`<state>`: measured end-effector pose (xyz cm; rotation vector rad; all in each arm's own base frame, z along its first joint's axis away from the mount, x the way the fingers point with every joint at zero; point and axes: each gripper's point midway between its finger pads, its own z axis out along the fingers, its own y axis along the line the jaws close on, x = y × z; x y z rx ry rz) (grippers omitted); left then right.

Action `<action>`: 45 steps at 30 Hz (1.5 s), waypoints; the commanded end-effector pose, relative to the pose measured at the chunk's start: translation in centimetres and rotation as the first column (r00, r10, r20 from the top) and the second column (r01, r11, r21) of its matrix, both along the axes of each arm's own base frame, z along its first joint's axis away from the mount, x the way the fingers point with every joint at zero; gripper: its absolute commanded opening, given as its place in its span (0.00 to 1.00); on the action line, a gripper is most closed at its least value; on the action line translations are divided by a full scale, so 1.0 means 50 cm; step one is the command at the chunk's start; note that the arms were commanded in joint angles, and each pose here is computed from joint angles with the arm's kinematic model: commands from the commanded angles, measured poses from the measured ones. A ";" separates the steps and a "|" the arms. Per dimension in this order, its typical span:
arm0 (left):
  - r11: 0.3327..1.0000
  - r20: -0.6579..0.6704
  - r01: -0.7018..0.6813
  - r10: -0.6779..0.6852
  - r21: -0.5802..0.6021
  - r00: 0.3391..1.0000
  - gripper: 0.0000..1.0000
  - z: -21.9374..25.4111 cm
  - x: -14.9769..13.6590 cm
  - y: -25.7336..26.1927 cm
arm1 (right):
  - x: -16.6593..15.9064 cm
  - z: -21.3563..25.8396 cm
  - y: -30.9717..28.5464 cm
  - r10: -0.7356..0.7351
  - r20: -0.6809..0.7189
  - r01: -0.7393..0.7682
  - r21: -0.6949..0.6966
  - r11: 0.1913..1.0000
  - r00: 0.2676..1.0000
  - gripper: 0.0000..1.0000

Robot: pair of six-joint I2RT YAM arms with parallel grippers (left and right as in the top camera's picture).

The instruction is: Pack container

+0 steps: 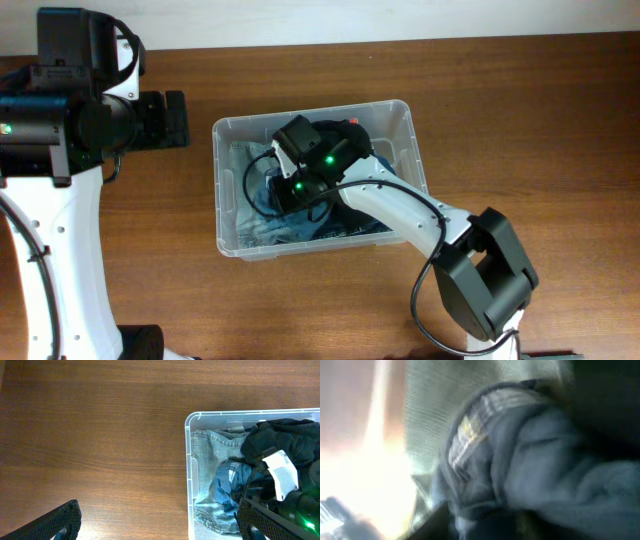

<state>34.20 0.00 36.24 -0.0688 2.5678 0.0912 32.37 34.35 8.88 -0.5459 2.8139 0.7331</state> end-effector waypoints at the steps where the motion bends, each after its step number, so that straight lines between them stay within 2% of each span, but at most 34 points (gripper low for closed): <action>1: 1.000 0.008 -0.018 0.018 -0.004 1.000 1.00 0.004 -0.001 0.005 | -0.014 0.017 -0.034 0.053 0.031 -0.052 -0.048 0.997 0.998 0.52; 4: 1.000 0.007 -0.018 0.018 -0.004 1.000 0.99 0.004 -0.001 0.005 | -0.003 0.120 -0.049 0.106 0.200 -0.099 -0.045 0.994 0.974 0.63; 8: 1.000 0.007 -0.018 0.018 -0.004 1.000 0.99 0.004 -0.002 0.005 | 0.011 0.245 -0.091 0.092 0.402 -0.074 -0.061 0.995 0.911 0.74; 9: 1.000 0.007 -0.018 0.018 -0.004 1.000 0.99 0.004 -0.002 0.005 | 0.012 0.280 -0.106 0.086 0.454 -0.062 -0.066 0.996 0.887 0.91; 10: 1.000 0.007 -0.018 0.018 -0.004 1.000 1.00 0.004 -0.002 0.005 | 0.012 0.307 -0.118 0.083 0.494 -0.055 -0.072 0.996 0.865 0.99; 14: 1.000 0.007 -0.018 0.018 -0.004 1.000 0.99 0.004 -0.001 0.005 | -0.014 0.413 -0.167 0.030 0.601 -0.008 -0.038 0.999 0.799 0.99; 20: 1.000 0.008 -0.018 0.018 -0.004 1.000 0.99 0.004 -0.001 0.005 | -0.071 0.483 -0.274 0.076 0.685 0.036 -0.148 0.988 0.725 0.98; 26: 1.000 0.007 -0.018 0.018 -0.004 1.000 0.99 0.004 -0.001 0.005 | -0.103 0.553 -0.427 -0.062 0.745 0.230 -0.124 0.965 0.664 0.99; 32: 1.000 0.007 -0.018 0.018 -0.004 1.000 0.99 0.004 -0.001 0.005 | -0.146 0.598 -0.561 -0.216 0.780 0.412 -0.058 0.910 0.588 0.99; 38: 1.000 0.007 -0.018 0.018 -0.004 1.000 1.00 0.004 -0.002 0.005 | -0.173 0.577 -0.648 -0.313 0.802 0.546 -0.019 0.838 0.508 0.98; 45: 1.000 0.007 -0.018 0.018 -0.004 1.000 0.99 0.004 -0.001 0.005 | -0.178 0.418 -0.685 -0.399 0.798 0.584 0.074 0.808 0.451 0.98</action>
